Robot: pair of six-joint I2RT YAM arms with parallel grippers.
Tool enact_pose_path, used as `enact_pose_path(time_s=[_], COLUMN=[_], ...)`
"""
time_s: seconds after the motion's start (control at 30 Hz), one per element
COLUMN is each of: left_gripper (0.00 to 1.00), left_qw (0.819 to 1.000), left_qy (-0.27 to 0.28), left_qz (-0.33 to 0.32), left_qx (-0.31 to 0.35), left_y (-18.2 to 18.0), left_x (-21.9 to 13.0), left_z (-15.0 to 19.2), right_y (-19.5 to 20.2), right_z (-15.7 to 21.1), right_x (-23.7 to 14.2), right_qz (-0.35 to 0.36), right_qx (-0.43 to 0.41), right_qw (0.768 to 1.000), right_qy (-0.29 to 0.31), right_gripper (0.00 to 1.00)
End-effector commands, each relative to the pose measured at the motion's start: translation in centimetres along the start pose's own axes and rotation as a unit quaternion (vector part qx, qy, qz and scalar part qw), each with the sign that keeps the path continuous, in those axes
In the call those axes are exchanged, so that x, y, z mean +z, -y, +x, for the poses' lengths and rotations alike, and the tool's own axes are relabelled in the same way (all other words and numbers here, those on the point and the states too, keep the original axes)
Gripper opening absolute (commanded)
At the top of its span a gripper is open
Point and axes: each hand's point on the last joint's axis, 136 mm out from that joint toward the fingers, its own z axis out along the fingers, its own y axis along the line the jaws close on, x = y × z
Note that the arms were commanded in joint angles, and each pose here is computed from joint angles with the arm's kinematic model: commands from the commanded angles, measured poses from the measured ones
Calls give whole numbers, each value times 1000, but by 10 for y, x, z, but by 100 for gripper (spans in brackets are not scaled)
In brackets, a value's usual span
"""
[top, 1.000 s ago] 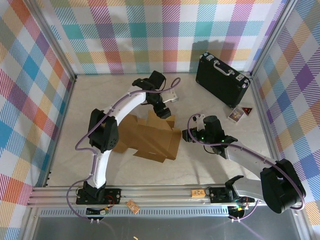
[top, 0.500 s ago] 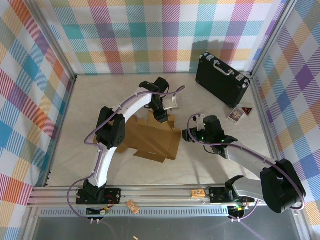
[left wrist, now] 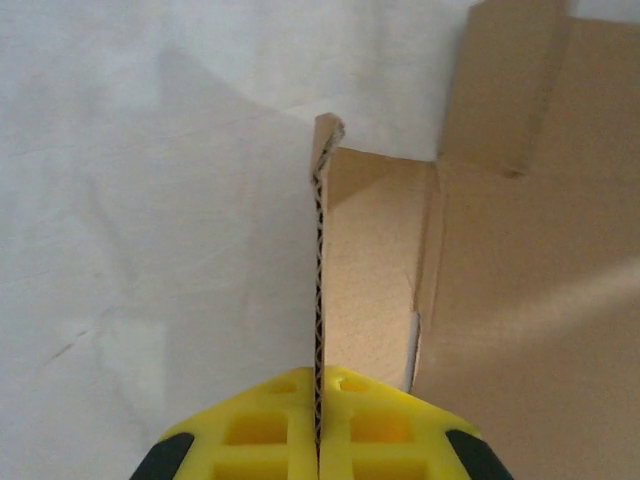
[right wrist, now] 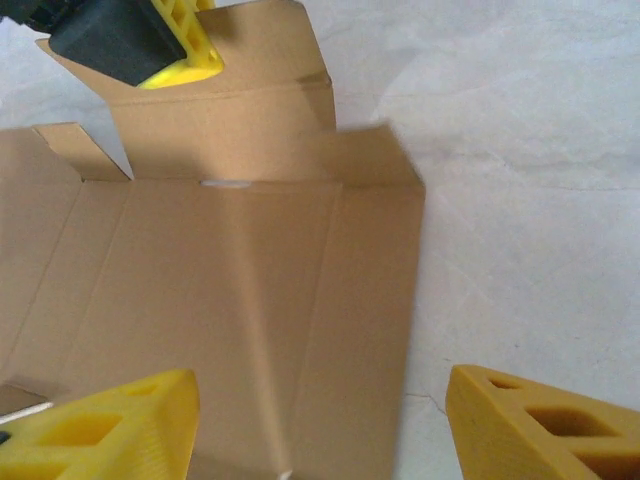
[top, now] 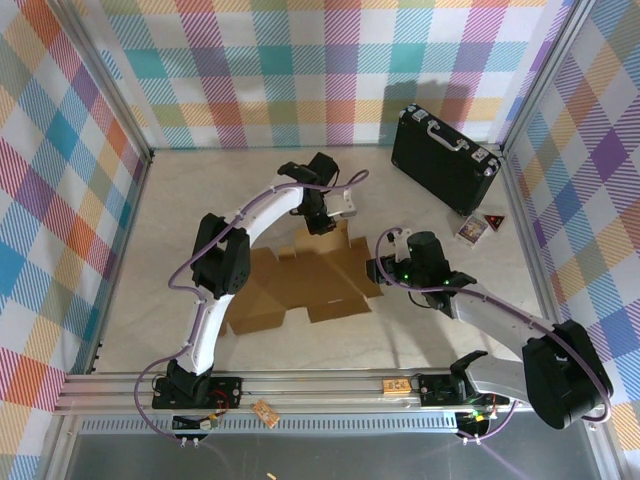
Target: Fold the paper box
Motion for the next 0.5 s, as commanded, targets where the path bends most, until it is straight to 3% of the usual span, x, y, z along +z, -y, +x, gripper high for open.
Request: enact_pose_path(time_s=[0.0,0.2,0.37,0.47], left_gripper=[0,0,0,0], left_qw=[990,943,867,833], left_qy=[62,167,262,288], left_qz=[-110,-189,-188,-182], left_qx=[-60,-215,-380,-436], left_y=[-41,-83,-89,-78], left_x=[-59,-117,-154,-167], left_z=[-22,-17,6,27], right_y=[2,2,1,-2], right_z=[-15,-25,-31,-33], right_x=[-11,-26,-32,-32], right_qz=[10,14,14,5], right_qx=[7,7,8,8], right_qw=[999,997,995,995], right_qy=[36,76,94,97], right_gripper=[67,70,77,78])
